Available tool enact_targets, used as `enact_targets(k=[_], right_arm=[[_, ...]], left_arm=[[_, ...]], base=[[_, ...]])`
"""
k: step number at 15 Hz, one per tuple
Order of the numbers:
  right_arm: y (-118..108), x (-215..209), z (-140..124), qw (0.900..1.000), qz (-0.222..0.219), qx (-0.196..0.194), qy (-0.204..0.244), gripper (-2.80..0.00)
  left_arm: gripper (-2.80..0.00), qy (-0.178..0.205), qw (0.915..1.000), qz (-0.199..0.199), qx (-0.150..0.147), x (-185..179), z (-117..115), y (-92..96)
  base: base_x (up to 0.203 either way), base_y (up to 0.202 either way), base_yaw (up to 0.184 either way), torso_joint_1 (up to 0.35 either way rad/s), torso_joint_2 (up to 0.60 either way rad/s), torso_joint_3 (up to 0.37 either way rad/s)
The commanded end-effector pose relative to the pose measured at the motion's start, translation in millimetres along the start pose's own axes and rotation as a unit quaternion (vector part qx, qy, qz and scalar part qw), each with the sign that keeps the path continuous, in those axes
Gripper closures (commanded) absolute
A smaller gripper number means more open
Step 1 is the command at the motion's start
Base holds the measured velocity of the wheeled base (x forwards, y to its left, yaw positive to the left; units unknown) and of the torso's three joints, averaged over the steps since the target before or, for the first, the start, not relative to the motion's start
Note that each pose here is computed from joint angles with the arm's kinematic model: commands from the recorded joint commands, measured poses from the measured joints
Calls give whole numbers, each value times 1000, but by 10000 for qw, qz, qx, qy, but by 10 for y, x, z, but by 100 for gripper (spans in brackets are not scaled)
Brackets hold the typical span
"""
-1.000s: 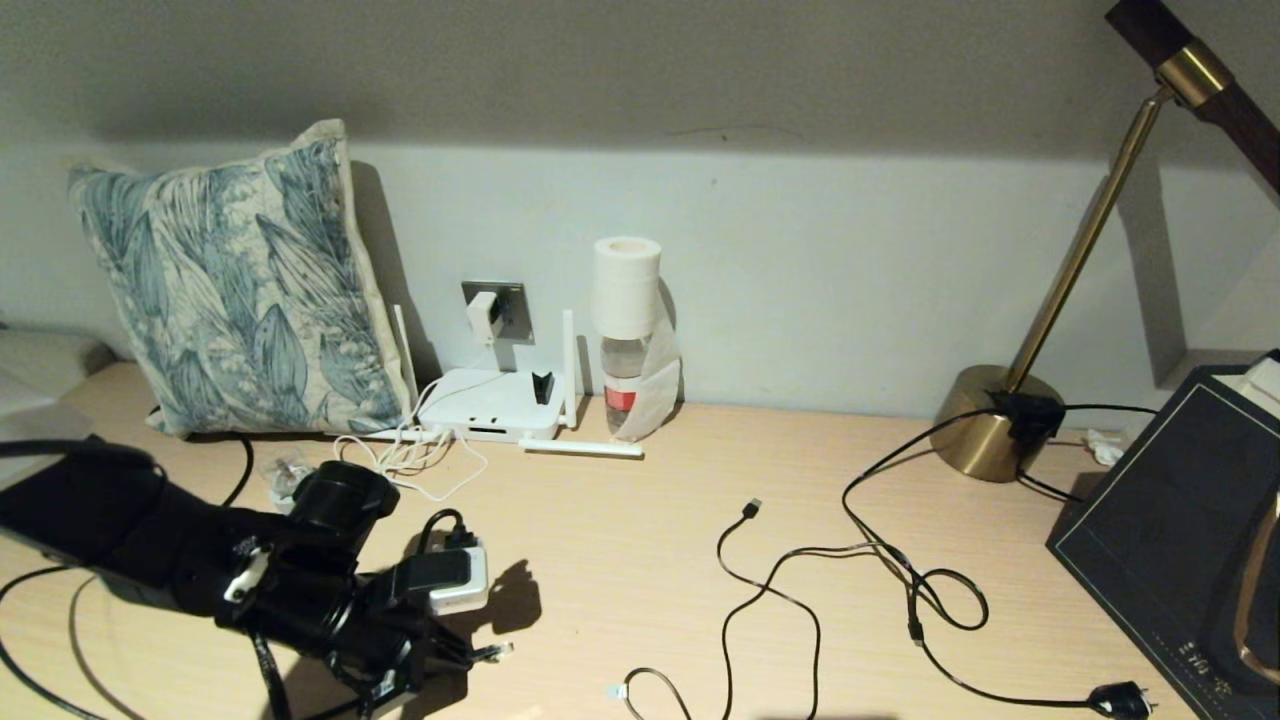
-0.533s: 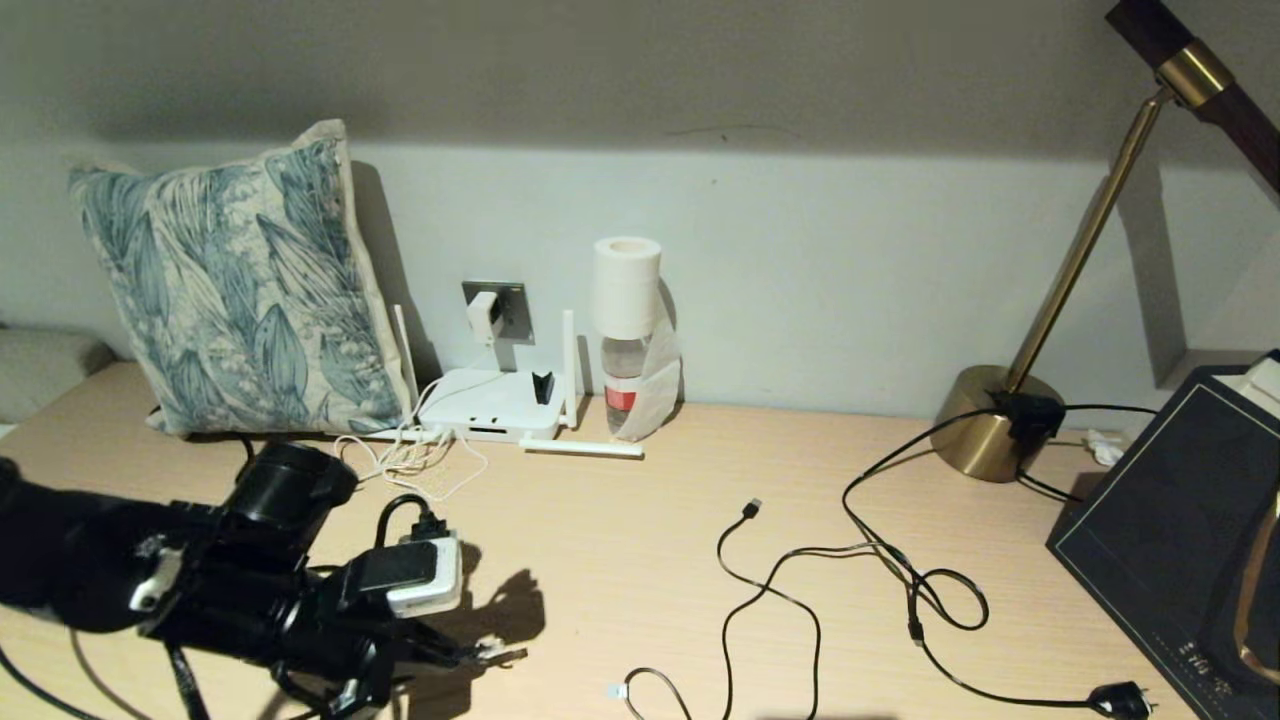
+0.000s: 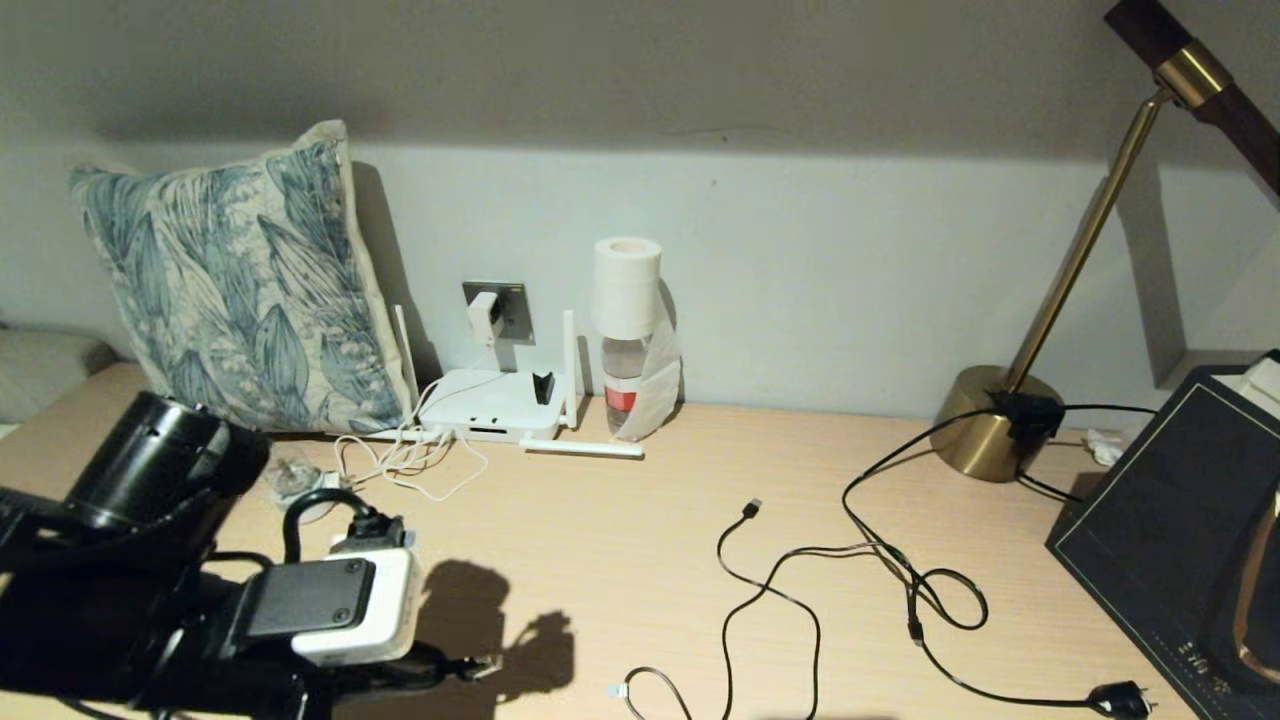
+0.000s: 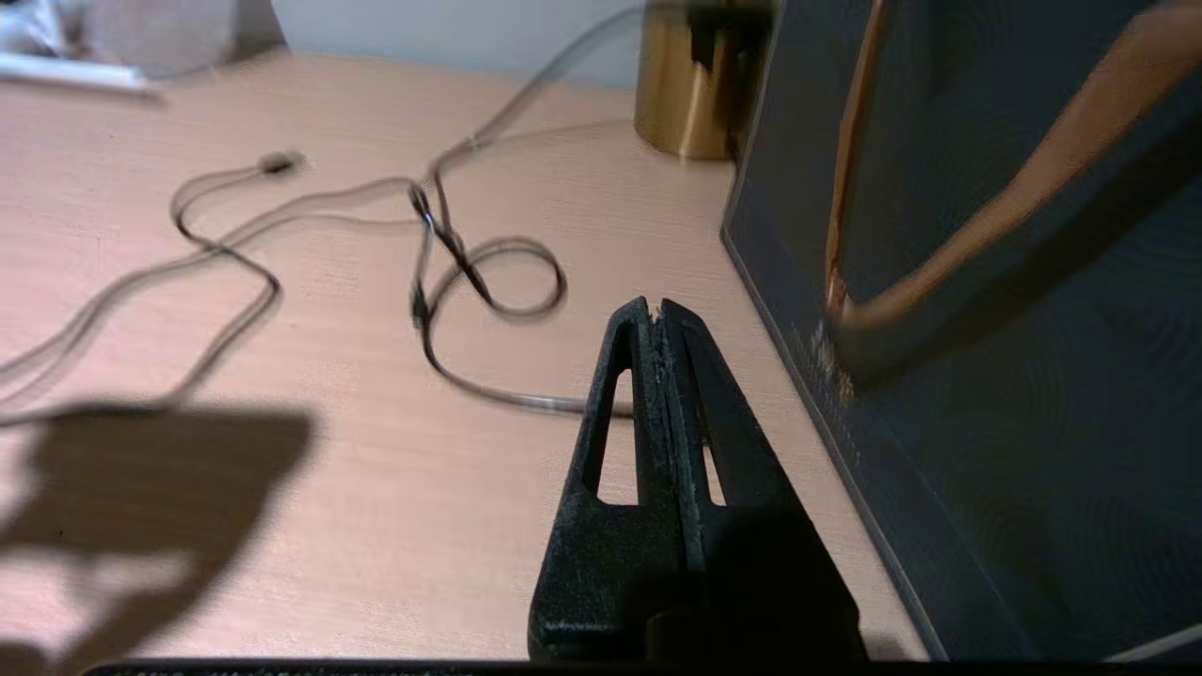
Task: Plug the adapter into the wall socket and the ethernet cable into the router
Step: Hand it to the other hand
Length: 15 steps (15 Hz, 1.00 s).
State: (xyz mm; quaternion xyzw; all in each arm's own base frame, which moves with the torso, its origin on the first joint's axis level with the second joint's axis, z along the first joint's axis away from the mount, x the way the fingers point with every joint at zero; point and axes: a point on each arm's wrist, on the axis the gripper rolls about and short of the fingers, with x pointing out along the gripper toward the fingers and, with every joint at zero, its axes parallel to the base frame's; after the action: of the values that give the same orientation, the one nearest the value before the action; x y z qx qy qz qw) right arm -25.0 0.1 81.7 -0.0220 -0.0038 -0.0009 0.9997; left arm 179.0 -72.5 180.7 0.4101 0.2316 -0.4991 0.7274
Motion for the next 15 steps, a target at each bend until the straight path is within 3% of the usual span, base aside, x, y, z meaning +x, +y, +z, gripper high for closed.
enact_targets(k=[1, 3, 5, 7, 10, 11, 14, 15], right_arm=[[-4, -6, 272, 9998, 185, 34, -109, 0], [-1, 170, 626, 9972, 606, 295, 338, 0], [9, 589, 990, 9841, 1166, 743, 1114, 0], [28, 1154, 1274, 9620, 1701, 1164, 1790, 0], [171, 2013, 1588, 9224, 2510, 1774, 2337, 0], [279, 2243, 1666, 9083, 2811, 1912, 2436, -280], [604, 2533, 1801, 8716, 3507, 2201, 2626, -280], [698, 2548, 1827, 8637, 3674, 2222, 2640, -280]], left_arm=[[0, -32, 9992, 354, 172, -81, 105, 110], [0, -74, 9978, 599, 274, 69, 239, 448], [0, -263, 9944, 897, 494, 165, 432, 721], [0, -378, 9912, 1058, 698, 285, 636, 913], [0, -577, 9869, 1109, 1019, 431, 957, 1007], [0, -688, 9847, 1133, 1129, 433, 1067, 1010], [0, -884, 9803, 1132, 1359, 393, 1323, 992], [0, -988, 9779, 1127, 1455, 378, 1401, 955]], base=[[0, 0, 0, 0, 0, 0], [0, 0, 0, 0, 0, 0], [0, 0, 0, 0, 0, 0], [0, 0, 0, 0, 0, 0], [0, 0, 0, 0, 0, 0], [0, 0, 0, 0, 0, 0], [0, 0, 0, 0, 0, 0], [0, 0, 0, 0, 0, 0]])
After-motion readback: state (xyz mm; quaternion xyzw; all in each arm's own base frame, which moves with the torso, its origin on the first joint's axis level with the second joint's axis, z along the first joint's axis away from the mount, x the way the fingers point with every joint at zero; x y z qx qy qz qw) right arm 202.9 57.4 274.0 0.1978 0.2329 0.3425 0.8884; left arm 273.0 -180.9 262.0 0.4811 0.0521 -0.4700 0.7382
